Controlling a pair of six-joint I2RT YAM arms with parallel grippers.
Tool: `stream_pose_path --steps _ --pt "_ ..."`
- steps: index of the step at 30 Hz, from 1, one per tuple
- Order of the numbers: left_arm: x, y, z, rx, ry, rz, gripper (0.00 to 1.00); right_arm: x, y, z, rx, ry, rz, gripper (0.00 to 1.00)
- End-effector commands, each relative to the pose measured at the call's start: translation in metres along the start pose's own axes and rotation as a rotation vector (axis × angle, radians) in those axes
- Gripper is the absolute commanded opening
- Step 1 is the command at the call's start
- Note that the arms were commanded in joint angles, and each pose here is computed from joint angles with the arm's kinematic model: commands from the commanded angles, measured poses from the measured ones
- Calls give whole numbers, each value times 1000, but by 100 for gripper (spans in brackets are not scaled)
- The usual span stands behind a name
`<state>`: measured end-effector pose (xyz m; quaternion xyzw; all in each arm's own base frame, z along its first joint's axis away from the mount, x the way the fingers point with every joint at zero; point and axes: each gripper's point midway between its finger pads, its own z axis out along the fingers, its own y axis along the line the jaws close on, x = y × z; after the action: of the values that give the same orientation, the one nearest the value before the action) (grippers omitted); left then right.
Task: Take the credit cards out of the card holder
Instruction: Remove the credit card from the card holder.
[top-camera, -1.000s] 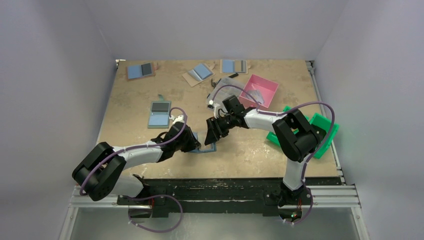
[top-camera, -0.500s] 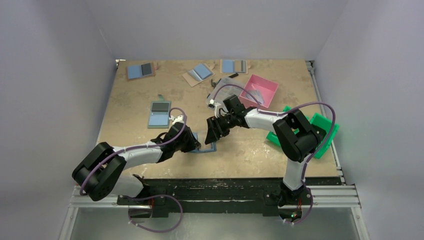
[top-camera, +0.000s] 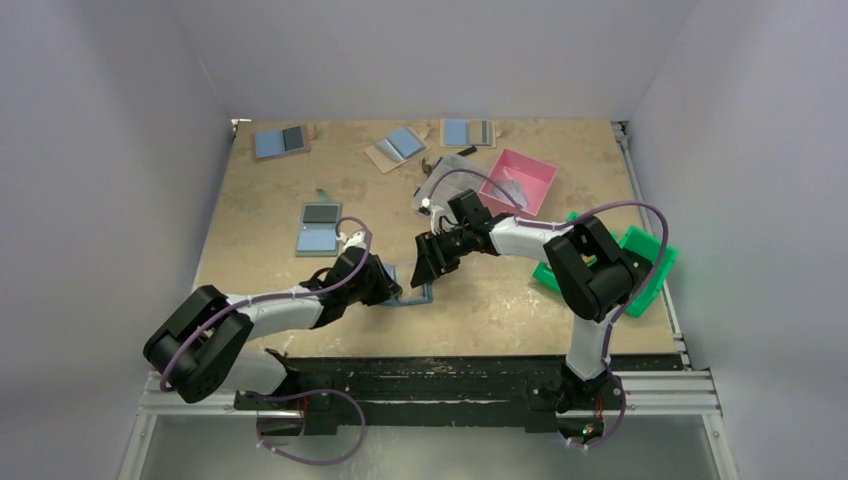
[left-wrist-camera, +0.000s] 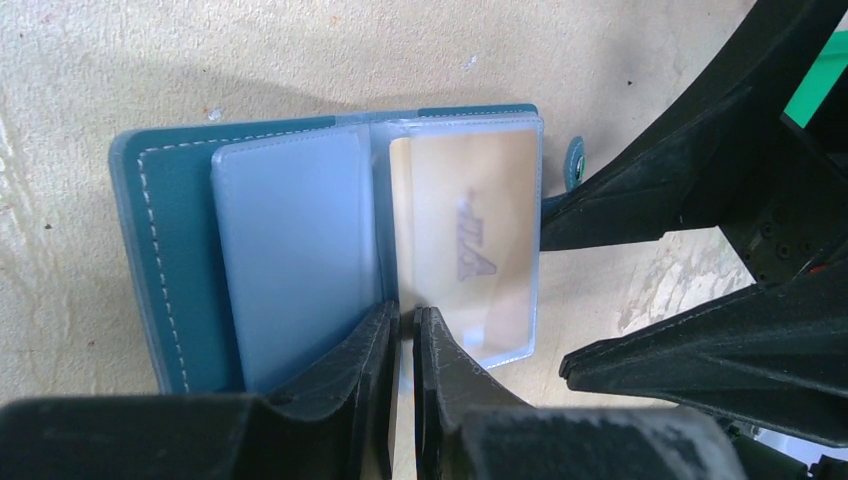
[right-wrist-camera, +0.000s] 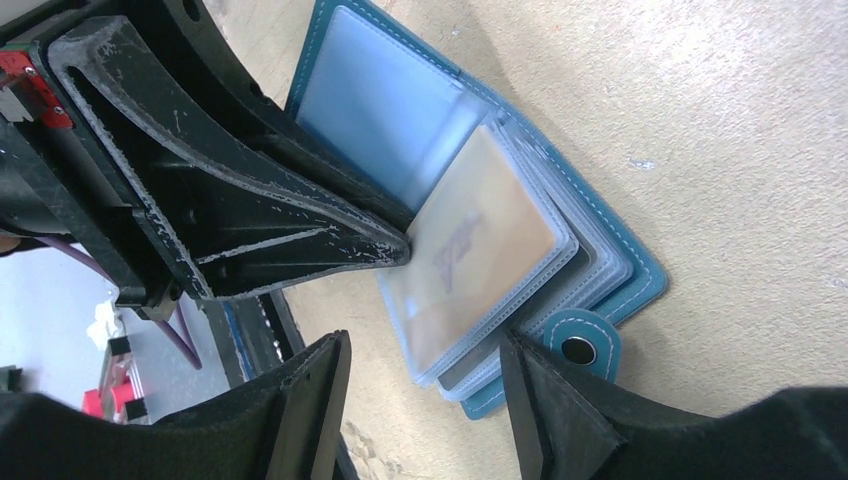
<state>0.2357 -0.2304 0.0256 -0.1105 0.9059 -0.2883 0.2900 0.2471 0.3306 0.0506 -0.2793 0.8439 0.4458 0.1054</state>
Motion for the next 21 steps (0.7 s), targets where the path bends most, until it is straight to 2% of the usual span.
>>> stream_pose_path --steps 1,4,7,10,21 --pt "29 20 -1 -32 97 -6 1 9 -2 10 -12 24 34 65" --pt "32 18 -1 -8 101 -18 3 10 0 11 -34 30 45 63" --pt "34 17 -2 15 106 -29 4 10 7 11 -75 32 46 48" --pt "37 18 -2 27 110 -37 4 9 15 9 -119 34 40 37" --pt "37 3 -5 116 111 -48 5 11 23 10 -178 42 55 38"
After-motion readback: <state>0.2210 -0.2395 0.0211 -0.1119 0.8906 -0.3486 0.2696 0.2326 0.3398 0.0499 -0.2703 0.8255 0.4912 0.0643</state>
